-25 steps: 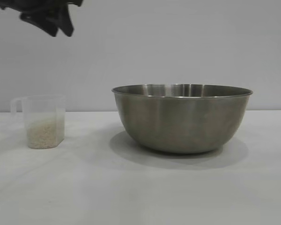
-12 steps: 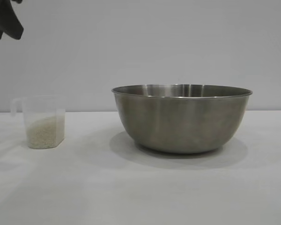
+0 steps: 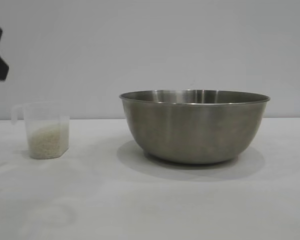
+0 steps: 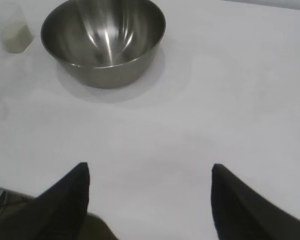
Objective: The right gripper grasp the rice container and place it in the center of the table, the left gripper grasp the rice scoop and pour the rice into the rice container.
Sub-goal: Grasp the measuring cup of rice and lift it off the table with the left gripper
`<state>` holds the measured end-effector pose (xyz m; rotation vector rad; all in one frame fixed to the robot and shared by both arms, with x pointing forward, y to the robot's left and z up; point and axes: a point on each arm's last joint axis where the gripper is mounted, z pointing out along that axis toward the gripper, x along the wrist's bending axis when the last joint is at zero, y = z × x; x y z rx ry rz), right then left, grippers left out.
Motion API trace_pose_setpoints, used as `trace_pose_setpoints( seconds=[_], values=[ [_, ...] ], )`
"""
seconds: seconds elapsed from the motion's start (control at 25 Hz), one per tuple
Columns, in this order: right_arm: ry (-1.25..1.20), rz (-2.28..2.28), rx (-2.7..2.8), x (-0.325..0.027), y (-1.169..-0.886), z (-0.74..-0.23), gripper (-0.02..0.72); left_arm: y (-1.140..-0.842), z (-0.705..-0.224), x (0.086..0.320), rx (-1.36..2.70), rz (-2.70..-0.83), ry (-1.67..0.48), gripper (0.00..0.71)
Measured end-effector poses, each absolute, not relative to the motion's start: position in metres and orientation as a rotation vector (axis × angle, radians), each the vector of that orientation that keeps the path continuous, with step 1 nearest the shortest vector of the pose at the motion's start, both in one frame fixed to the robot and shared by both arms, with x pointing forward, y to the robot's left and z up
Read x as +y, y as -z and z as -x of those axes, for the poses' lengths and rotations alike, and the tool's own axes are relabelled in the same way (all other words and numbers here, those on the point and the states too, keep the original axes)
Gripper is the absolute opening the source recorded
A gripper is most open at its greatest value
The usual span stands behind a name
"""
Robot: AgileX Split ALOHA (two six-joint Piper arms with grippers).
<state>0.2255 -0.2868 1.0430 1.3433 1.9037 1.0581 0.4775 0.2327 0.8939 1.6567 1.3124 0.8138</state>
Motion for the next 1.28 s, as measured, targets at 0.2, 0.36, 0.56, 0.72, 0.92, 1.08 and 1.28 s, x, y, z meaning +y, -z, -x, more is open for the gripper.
trace_pose_setpoints(
  seconds=[0.2, 0.36, 0.56, 0.72, 0.92, 1.08, 1.28],
  values=[
    [-1.058, -1.341, 1.899, -0.287, -1.043, -0.226, 0.476, -0.885, -0.48, 0.232, 1.299, -1.641, -0.829, 0.233],
    [-1.056, -1.341, 1.899, -0.287, -1.043, -0.226, 0.476, -0.876, -0.482, 0.233, 1.309, -1.634, -0.842, 0.233],
    [-1.056, -1.341, 1.899, -0.287, -1.043, -0.226, 0.476, -0.866, -0.484, 0.237, 1.334, -1.587, -0.889, 0.233],
    [-1.056, -1.341, 1.899, -0.287, -1.043, -0.226, 0.476, -0.853, -0.483, 0.237, 1.362, -1.624, -0.872, 0.233],
    [-1.056, -1.341, 1.899, -0.287, -1.043, -0.226, 0.476, -0.842, -0.481, 0.238, 1.386, -1.659, -0.853, 0.233],
    [-1.056, -1.341, 1.899, -0.287, -1.043, -0.226, 0.476, -0.836, -0.48, 0.238, 1.399, -1.68, -0.841, 0.233],
    [-1.056, -1.341, 1.899, -0.287, -1.043, -0.226, 0.476, -0.838, -0.487, 0.235, 1.379, -1.659, -0.852, 0.233]
  ],
)
